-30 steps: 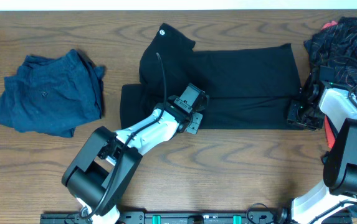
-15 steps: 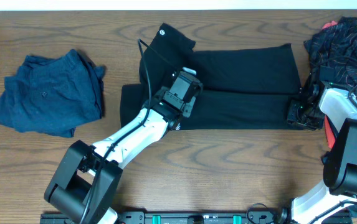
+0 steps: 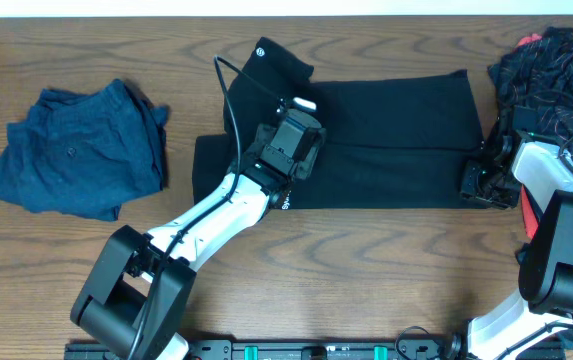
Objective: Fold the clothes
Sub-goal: 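Fold the grasped left part rightward over the shirt with the left gripper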
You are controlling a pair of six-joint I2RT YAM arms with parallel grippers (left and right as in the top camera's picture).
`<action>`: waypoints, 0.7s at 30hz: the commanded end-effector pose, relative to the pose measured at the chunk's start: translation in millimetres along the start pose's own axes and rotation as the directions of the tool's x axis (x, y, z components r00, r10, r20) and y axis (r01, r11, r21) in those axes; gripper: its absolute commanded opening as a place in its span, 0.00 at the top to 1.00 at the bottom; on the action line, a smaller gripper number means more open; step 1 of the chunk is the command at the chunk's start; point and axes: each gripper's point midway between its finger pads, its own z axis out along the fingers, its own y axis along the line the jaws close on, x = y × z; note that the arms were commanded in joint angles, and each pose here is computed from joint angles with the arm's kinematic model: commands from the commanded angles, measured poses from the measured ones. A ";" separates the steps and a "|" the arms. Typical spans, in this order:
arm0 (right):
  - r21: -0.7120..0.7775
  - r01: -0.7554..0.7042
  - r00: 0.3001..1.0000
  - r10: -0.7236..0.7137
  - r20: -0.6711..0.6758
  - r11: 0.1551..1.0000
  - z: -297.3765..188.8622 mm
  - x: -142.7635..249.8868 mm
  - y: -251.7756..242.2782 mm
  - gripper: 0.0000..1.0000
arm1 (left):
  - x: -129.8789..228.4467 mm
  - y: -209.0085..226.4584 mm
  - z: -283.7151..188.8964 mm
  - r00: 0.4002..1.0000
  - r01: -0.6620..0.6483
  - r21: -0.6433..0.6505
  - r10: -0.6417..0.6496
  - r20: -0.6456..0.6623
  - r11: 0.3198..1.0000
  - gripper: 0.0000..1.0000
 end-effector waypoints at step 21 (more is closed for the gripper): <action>-0.022 -0.007 0.999 0.006 -0.031 1.000 7.8 9.1 1.2 0.60 | 96.8 59.3 -3.0 0.861 0.287 -0.060 -0.286 -0.420 0.956 0.38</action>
